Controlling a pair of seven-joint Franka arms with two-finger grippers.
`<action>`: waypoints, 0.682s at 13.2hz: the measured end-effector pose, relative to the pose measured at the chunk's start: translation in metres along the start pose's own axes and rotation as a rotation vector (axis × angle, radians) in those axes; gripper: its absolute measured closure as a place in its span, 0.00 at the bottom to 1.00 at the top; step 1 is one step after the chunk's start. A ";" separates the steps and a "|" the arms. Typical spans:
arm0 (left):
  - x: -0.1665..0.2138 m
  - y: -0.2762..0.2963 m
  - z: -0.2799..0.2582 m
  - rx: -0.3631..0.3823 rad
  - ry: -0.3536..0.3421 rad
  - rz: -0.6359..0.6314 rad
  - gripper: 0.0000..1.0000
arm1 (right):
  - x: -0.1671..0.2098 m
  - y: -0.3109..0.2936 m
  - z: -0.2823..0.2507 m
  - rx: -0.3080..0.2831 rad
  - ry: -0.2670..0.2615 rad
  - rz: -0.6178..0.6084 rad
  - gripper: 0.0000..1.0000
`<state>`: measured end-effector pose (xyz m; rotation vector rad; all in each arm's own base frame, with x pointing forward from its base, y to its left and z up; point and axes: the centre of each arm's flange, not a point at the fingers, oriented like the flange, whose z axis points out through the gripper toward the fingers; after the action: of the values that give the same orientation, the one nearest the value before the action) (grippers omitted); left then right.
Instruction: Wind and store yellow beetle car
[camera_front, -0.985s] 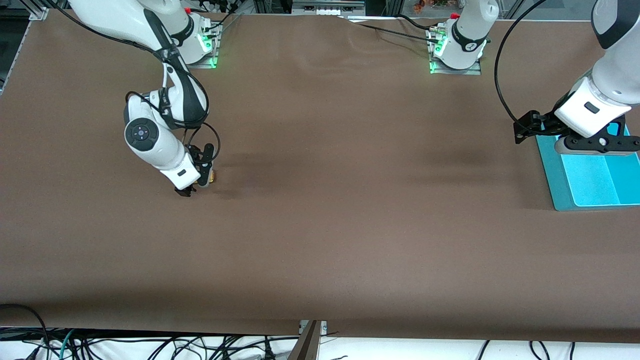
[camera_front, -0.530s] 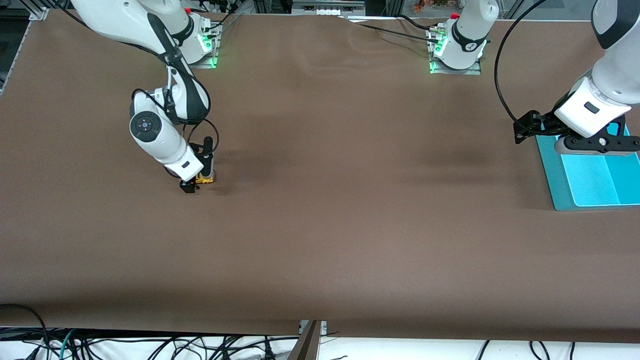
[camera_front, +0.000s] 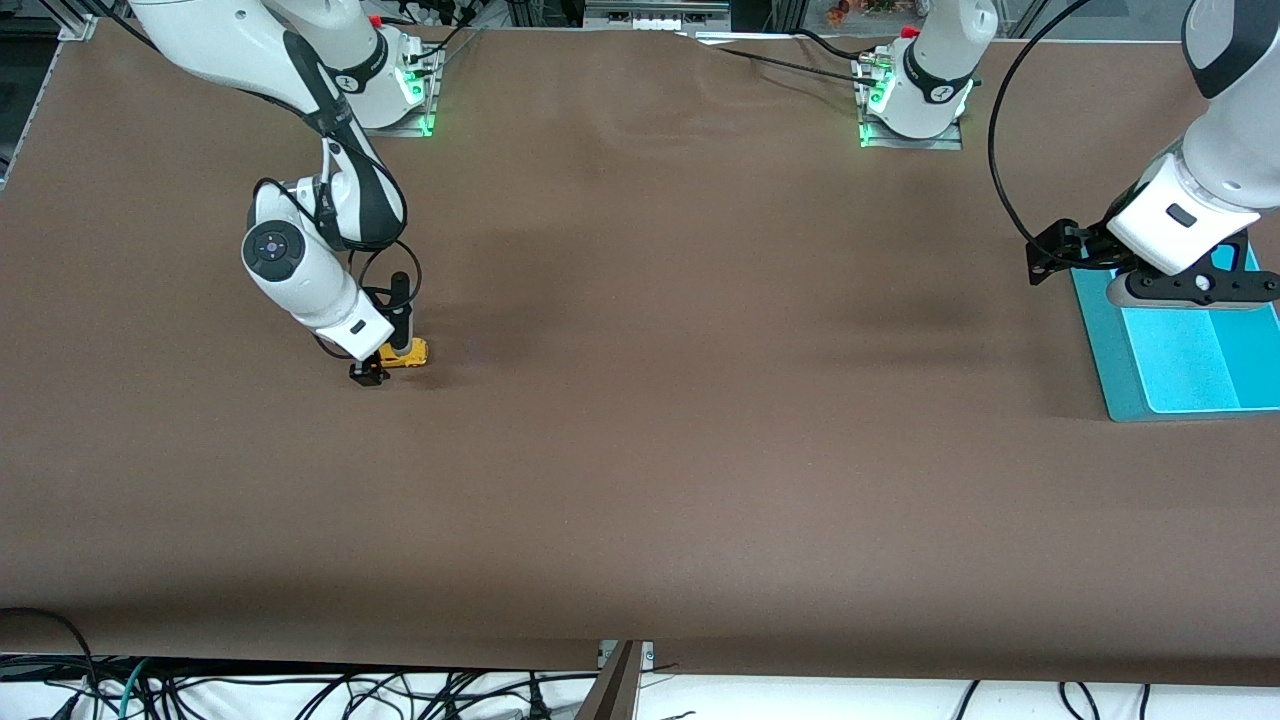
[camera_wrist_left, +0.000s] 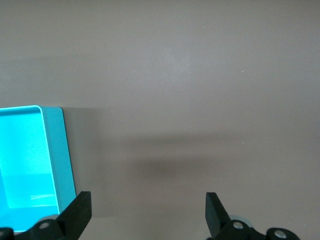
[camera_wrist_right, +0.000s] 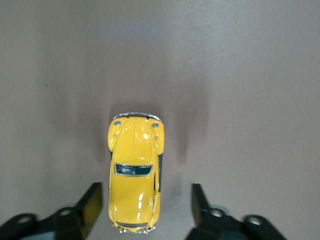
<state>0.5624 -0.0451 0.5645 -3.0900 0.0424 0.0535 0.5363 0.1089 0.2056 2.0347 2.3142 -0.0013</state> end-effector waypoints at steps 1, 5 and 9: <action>0.000 0.000 0.000 0.000 0.000 0.000 0.00 | 0.000 -0.001 0.001 0.001 0.000 -0.006 0.42; -0.001 0.000 -0.001 0.000 0.000 0.000 0.00 | 0.000 -0.002 -0.001 0.000 0.001 -0.013 0.61; -0.001 0.002 -0.001 0.000 0.000 0.003 0.00 | -0.005 -0.002 0.000 0.002 0.000 -0.004 0.61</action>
<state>0.5617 -0.0468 0.5653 -3.0898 0.0471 0.0541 0.5350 0.1037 0.2054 2.0316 2.3190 -0.0044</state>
